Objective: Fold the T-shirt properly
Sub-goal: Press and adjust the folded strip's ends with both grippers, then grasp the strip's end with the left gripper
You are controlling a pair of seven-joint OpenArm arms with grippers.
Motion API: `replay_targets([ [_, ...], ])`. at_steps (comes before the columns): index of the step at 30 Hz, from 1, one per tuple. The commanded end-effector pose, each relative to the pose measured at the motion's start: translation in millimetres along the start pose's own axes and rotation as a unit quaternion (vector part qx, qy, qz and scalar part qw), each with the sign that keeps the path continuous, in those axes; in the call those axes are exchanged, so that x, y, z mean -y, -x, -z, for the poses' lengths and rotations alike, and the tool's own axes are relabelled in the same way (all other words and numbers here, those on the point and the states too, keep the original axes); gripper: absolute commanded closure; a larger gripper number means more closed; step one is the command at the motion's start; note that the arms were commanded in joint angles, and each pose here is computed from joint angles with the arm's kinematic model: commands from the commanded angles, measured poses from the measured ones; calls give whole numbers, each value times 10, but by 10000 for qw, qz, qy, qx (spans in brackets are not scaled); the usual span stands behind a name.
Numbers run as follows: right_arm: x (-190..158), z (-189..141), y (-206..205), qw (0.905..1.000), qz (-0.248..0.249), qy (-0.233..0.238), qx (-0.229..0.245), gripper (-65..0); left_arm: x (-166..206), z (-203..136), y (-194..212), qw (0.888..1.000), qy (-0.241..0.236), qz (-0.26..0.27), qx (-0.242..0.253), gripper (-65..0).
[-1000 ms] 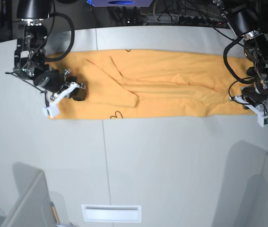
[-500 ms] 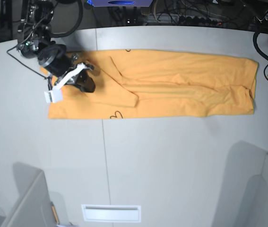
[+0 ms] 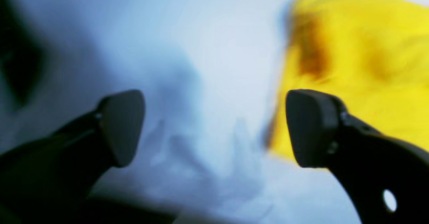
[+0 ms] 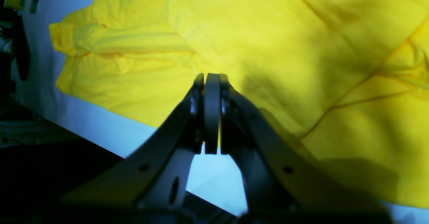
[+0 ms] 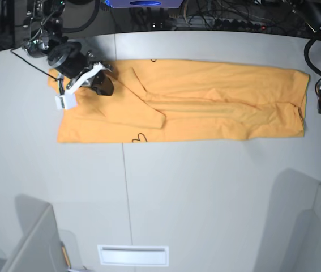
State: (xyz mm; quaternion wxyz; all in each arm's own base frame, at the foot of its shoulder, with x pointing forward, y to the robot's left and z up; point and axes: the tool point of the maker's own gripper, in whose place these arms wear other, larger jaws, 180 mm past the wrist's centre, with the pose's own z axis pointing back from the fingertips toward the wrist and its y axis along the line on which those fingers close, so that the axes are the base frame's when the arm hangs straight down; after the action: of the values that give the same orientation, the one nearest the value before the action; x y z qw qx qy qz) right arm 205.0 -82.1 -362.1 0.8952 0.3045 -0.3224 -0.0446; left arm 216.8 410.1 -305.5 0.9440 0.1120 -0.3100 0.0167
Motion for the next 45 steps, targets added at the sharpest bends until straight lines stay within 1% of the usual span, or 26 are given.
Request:
replay_targets([
  [1,-51,-33,-80,9998,-66,-103,141,0,-54,-21,-81,9999,-8,57,118,-650],
  [4,-50,-34,-71,9998,-63,-100,127,0,2,99,-71,9993,280,-221,143,-650],
  [7,-48,-34,-67,9999,-67,-94,118,0,23,252,4,9974,478,-538,35,-650],
  [10,-48,-34,-67,9999,-67,-94,118,0,55,394,52,9942,669,-827,168,-650],
  [15,-53,-31,-70,9998,-83,-102,118,0,358,618,161,9913,1110,-687,-150,-650],
  [19,-67,-25,-76,9998,-59,-126,136,0,399,736,188,9881,1230,-918,-96,-650],
  [23,-57,-28,-76,9998,-81,-107,128,0,430,831,283,9844,1329,-1143,-156,-650],
  [26,-60,-26,-75,9998,-75,-111,130,0,449,857,270,9835,1365,-1173,-166,-650],
  [30,-69,-21,-79,9998,-74,-122,135,0,602,903,272,9826,1539,-1009,-265,-650],
  [34,-68,-20,-84,9998,-83,-118,140,0,598,923,221,9827,1527,-1036,-136,-650],
  [39,-58,-21,-81,9998,-90,-109,129,0,611,1011,385,9773,1622,-1329,-314,-650],
  [42,-58,-21,-81,9998,-90,-109,129,0,657,1046,467,9747,1683,-1408,-420,-650],
  [43,-58,-21,-81,9998,-90,-109,129,0,668,1048,470,9746,1692,-1406,-424,-622],
  [45,-58,-21,-81,9998,-90,-109,129,0,677,1053,480,9741,1703,-1419,-436,-510],
])
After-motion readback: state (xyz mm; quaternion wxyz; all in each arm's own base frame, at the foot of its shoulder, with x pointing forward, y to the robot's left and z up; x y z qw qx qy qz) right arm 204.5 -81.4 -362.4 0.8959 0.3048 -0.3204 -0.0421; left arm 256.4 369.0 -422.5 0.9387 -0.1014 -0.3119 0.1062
